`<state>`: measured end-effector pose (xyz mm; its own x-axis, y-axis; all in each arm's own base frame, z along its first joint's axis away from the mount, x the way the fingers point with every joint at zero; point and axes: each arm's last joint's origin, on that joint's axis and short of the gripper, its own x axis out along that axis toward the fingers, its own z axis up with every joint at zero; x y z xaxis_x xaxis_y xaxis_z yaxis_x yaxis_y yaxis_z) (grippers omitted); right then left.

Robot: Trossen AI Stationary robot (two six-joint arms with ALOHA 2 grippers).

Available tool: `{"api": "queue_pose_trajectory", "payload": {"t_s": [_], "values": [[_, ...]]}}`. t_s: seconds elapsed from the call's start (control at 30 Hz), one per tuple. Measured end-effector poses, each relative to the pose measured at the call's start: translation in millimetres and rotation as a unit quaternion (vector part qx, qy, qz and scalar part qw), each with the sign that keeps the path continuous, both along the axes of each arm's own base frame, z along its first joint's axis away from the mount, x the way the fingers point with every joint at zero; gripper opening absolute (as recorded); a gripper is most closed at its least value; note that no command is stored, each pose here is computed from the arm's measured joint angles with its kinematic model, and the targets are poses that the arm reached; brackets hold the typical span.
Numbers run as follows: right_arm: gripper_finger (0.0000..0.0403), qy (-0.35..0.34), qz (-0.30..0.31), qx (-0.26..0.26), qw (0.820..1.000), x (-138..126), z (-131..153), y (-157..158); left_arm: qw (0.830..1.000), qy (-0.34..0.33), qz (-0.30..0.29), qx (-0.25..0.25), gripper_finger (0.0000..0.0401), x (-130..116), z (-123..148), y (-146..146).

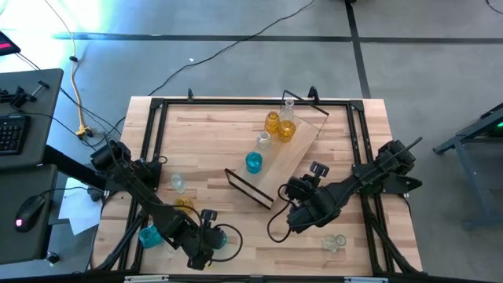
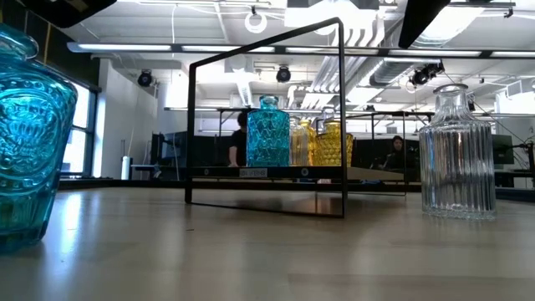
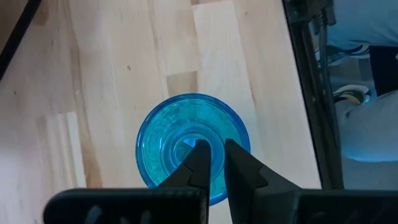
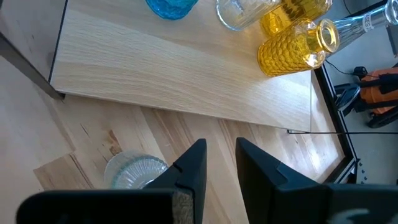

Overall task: Sort vases onto shelf
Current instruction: Put the right blue vase on the shelf and align with the other blue vase

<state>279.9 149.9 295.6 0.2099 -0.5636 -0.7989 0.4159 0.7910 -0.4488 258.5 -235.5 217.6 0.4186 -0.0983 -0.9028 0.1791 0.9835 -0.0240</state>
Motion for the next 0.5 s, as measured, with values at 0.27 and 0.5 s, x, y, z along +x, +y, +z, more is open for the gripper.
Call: {"api": "queue_pose_trajectory", "payload": {"t_s": [0.27, 0.5], "values": [[0.0067, -0.002, 0.001, 0.001, 1.0, -0.9, 0.0, 1.7, 1.0, -0.011, 0.007, -0.015, 0.0008, -3.0, 16.9, 10.4], [0.0067, -0.002, 0.0, 0.001, 1.0, -1.0, 0.0, 1.8, 1.0, -0.02, 0.009, -0.018, 0.0007, -4.6, 28.3, 18.4]]}}
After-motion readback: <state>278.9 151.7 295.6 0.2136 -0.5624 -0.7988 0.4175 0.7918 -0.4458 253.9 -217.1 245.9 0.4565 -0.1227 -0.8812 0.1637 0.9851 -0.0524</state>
